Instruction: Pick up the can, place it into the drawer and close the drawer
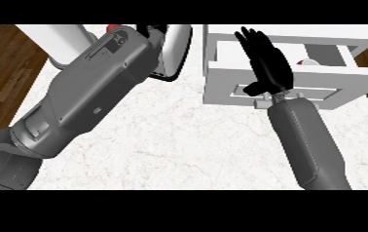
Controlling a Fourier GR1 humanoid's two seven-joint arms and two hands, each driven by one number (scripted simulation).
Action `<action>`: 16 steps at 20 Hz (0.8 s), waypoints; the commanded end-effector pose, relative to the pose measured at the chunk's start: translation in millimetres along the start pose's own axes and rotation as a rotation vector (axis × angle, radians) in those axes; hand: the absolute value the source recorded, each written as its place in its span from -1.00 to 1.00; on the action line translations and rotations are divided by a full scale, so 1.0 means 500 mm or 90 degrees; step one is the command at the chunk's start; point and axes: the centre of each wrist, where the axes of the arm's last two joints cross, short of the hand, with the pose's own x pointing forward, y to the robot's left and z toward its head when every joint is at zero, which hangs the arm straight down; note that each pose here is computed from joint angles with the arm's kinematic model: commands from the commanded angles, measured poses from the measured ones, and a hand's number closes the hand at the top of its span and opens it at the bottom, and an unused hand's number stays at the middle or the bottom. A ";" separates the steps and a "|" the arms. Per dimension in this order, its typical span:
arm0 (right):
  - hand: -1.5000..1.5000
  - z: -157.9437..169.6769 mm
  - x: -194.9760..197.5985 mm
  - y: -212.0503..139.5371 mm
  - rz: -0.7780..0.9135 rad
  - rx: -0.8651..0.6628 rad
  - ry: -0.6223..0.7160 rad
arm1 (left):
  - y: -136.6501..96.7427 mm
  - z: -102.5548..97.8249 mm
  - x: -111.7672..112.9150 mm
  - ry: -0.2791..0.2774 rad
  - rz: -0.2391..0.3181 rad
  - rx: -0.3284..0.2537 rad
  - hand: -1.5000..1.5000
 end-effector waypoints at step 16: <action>-1.00 -0.100 -0.053 0.033 0.068 -0.092 0.054 | 0.067 0.011 0.067 -0.006 -0.001 0.004 -1.00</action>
